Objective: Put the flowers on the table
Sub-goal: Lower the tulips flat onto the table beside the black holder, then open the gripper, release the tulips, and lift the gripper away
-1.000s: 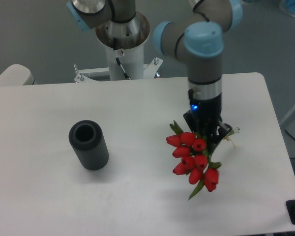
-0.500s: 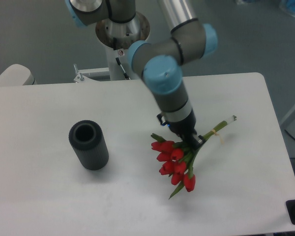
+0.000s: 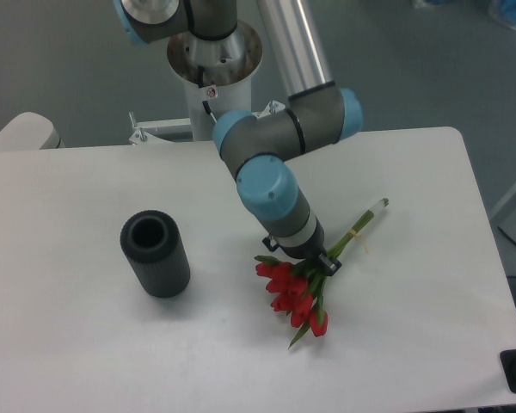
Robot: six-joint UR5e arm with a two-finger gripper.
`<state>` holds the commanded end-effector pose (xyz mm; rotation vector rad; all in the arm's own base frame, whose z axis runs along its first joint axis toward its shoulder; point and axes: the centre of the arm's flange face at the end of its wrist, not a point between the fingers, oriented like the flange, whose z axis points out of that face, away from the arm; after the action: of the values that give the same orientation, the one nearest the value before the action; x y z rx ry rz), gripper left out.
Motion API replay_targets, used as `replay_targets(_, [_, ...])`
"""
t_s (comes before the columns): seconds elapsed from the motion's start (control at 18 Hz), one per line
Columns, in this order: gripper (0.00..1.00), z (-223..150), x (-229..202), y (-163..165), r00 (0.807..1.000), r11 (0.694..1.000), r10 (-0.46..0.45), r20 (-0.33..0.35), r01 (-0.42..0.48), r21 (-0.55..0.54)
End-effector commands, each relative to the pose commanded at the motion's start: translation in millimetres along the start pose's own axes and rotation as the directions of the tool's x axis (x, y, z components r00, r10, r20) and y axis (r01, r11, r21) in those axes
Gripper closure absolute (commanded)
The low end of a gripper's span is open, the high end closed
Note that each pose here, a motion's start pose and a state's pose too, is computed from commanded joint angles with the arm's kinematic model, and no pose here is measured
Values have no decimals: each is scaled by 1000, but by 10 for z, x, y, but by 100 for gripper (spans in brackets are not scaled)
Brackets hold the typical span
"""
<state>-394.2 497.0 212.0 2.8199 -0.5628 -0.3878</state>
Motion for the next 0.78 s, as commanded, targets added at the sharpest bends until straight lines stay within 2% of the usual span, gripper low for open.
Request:
replay_targets(0.11, [71,15,7,-14,1000,1000,2,-2,-2,-1])
replay_targets(0.17, [67,21,12,-13,1000,1000,3,-3,-3,-3])
replay_targets(0.33, [26,-29,2,1,1000,1000,7,7,-7,3])
replay_targets(0.39, [15,-39,-1,4,1000,1000,7,10,-7,3])
replay_targets(0.56, [9,-203,-85,52,999,1000,9,39,-10,19])
replay_targets(0.78, [9,-628,-306,209,996,999,33,81,-36,32])
